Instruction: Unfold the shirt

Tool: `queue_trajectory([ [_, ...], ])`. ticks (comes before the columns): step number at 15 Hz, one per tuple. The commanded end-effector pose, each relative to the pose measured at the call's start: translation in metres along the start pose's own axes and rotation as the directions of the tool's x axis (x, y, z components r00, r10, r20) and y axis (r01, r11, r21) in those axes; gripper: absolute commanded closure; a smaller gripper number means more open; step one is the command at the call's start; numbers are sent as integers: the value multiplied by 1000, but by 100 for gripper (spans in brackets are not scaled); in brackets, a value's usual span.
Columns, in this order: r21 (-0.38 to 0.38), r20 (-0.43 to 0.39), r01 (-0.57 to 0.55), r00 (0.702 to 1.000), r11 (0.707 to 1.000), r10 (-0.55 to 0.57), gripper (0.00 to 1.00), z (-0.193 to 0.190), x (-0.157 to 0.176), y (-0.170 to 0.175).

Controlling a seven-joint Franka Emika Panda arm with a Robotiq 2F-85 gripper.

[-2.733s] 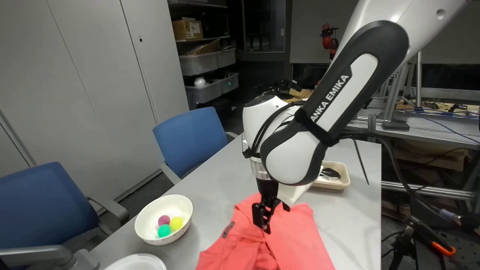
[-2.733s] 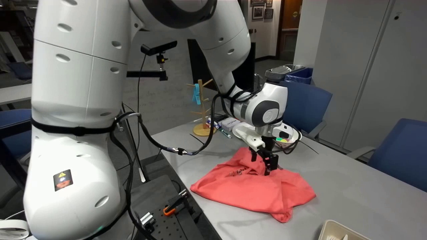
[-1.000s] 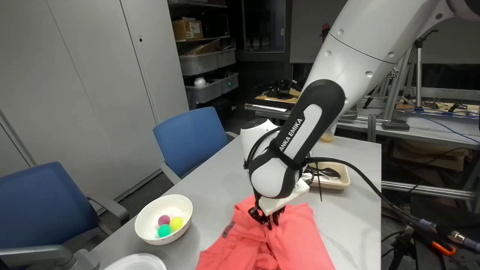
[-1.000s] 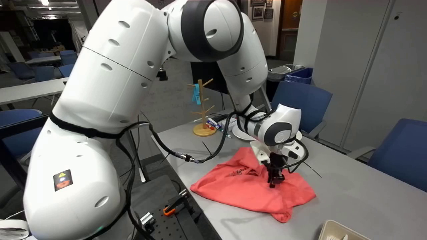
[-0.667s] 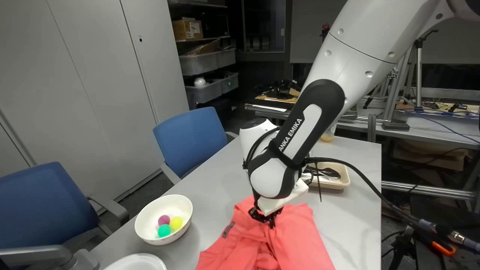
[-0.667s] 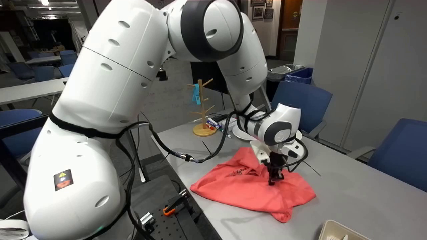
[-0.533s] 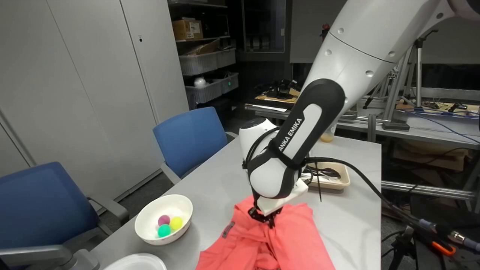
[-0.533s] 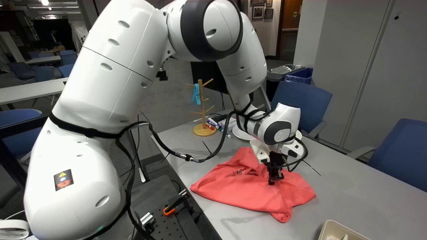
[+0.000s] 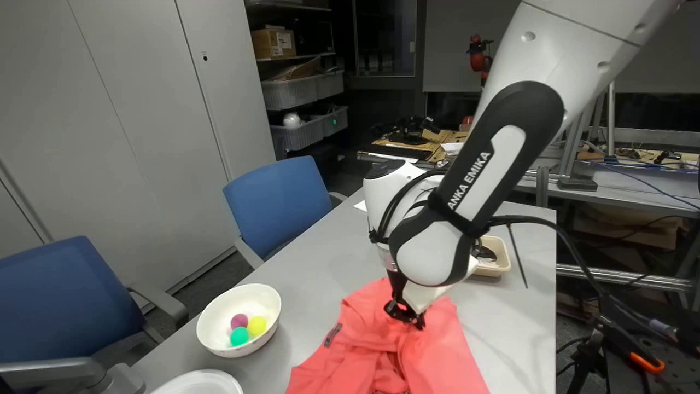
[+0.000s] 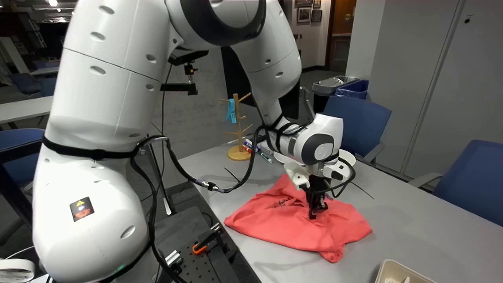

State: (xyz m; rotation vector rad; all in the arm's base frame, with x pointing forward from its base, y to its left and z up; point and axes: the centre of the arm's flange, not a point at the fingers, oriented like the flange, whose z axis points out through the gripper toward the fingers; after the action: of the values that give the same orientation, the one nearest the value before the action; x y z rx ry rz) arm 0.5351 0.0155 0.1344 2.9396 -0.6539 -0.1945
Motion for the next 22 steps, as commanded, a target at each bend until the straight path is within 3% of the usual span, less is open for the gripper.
queue_trajectory([
  [1,-55,24,8,1000,998,-7,99,-23,-57,27],
  [6,-151,55,-34,998,988,42,99,-18,-96,64],
  [13,-328,26,-108,992,938,123,99,-3,-126,103],
  [16,-426,-29,-152,988,892,154,99,-2,-131,111],
  [21,-574,-130,-236,972,784,198,99,-5,-136,122],
  [22,-585,-138,-248,969,772,207,72,-5,-137,122],
])
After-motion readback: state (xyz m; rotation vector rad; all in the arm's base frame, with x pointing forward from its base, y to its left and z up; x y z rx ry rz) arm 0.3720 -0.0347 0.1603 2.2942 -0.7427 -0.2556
